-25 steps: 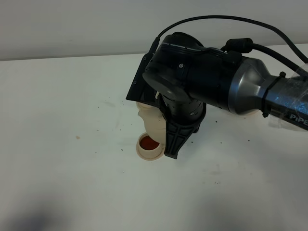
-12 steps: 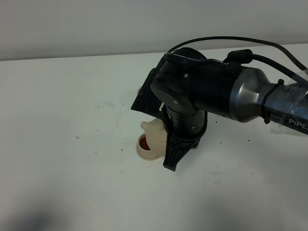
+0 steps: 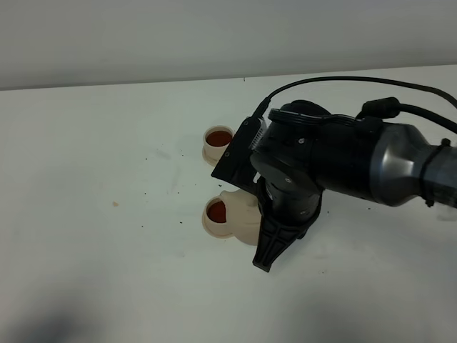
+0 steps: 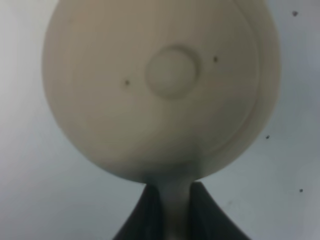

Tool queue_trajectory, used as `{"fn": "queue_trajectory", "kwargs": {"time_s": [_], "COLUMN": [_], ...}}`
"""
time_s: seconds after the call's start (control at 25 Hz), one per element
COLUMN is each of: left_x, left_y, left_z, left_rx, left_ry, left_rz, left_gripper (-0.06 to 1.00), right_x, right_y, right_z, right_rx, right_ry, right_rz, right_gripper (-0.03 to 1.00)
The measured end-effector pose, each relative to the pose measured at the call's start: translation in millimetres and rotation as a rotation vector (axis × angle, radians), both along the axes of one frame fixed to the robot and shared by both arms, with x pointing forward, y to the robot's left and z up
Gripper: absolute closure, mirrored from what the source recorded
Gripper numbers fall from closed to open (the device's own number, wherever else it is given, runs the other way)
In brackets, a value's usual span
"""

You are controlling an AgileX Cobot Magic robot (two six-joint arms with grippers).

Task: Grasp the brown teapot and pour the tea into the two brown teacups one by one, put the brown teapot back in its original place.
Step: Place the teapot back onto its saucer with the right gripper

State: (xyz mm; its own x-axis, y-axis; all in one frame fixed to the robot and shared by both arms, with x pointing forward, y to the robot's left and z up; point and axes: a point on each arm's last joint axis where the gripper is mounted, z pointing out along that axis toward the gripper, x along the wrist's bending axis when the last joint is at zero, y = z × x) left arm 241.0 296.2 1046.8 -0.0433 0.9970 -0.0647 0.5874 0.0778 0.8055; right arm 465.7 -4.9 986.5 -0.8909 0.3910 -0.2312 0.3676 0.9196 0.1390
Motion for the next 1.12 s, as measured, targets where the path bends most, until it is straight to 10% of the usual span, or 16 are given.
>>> {"fn": "queue_trajectory", "kwargs": {"time_s": [1.12], "left_x": [0.0], "left_y": [-0.1], "left_z": [0.0], "left_rx": [-0.001], "left_ry": [0.000], "left_rz": [0.000], "left_gripper": [0.70], "right_x": [-9.5], "right_y": [-10.7], "right_z": [-30.3], "right_rx": [0.019], "right_ry": [0.015], "right_rz": [-0.027], "right_gripper": [0.86]}}
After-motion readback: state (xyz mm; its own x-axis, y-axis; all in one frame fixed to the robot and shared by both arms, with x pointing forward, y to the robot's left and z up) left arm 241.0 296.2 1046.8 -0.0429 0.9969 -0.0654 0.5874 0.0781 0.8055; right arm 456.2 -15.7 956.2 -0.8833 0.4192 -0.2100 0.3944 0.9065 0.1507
